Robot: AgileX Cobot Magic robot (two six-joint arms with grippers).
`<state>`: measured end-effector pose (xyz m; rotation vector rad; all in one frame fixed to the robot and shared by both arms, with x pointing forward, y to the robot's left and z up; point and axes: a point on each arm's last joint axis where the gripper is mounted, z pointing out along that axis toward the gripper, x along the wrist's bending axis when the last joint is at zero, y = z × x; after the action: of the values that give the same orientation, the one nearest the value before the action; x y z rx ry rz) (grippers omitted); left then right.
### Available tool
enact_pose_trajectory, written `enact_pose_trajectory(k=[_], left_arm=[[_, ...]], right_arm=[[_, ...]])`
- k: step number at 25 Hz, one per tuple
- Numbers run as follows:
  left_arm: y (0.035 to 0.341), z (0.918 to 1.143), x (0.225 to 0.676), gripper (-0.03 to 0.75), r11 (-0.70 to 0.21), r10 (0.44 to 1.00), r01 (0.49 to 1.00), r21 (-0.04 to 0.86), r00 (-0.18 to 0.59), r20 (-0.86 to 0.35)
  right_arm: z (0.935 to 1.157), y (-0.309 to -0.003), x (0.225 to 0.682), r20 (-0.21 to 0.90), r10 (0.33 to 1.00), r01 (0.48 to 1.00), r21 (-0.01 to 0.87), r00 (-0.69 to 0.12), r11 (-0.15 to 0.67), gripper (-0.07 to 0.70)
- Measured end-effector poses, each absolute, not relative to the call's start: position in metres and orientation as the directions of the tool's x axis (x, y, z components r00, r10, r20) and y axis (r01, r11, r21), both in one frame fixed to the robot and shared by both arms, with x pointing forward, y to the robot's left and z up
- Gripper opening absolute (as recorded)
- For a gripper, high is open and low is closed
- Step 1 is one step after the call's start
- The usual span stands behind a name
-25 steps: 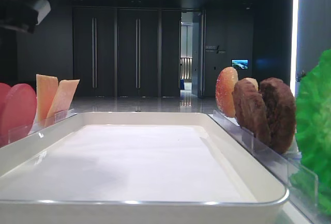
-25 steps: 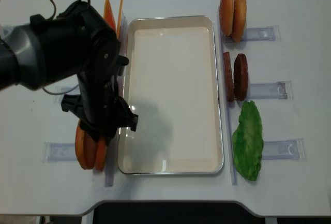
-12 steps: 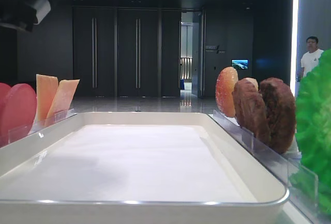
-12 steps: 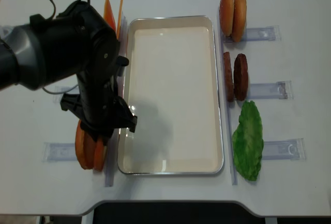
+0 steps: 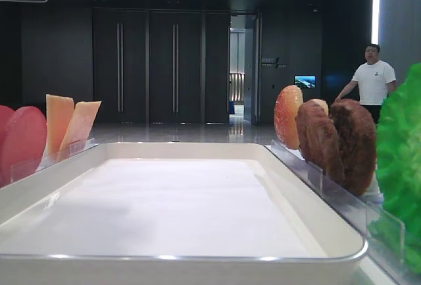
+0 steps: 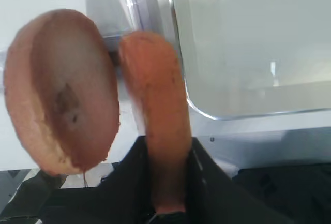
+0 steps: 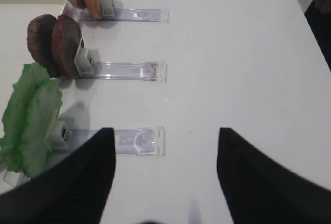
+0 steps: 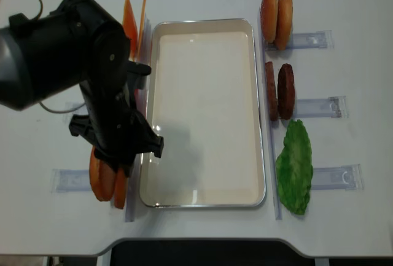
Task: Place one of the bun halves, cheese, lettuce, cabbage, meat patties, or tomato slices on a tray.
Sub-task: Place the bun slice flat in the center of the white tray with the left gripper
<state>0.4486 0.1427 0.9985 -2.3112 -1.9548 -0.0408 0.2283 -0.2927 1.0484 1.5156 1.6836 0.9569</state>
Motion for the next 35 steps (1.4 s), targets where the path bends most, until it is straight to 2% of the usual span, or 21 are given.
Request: enact_pose_trajectory(k=[8,16,25,35], left_arm=[[0.140,1.018,0.436,0.138,-0.134,0.991,0.990,-0.048,0.133,-0.034],[0.146,1.039,0.427,0.138,-0.126,0.989,0.992,0.019,0.127,-0.080],[0.168,1.046,0.438,0.138,-0.075,0.988,0.997,0.026,0.078,-0.134],[0.189,1.048,0.452,0.138,-0.106,0.961,0.994,0.021,0.108,-0.253]], right_arm=[[1.048,-0.293,0.228,-0.006,0.995,0.504,0.862,-0.101,0.056,0.415],[1.048,-0.293,0.228,-0.006,0.995,0.504,0.862,-0.101,0.056,0.415],[1.048,-0.293,0.228,-0.006,0.995,0.504,0.862,-0.101,0.056,0.415],[1.048,-0.293,0.228,-0.006,0.995,0.504,0.862,-0.101,0.056,0.415]])
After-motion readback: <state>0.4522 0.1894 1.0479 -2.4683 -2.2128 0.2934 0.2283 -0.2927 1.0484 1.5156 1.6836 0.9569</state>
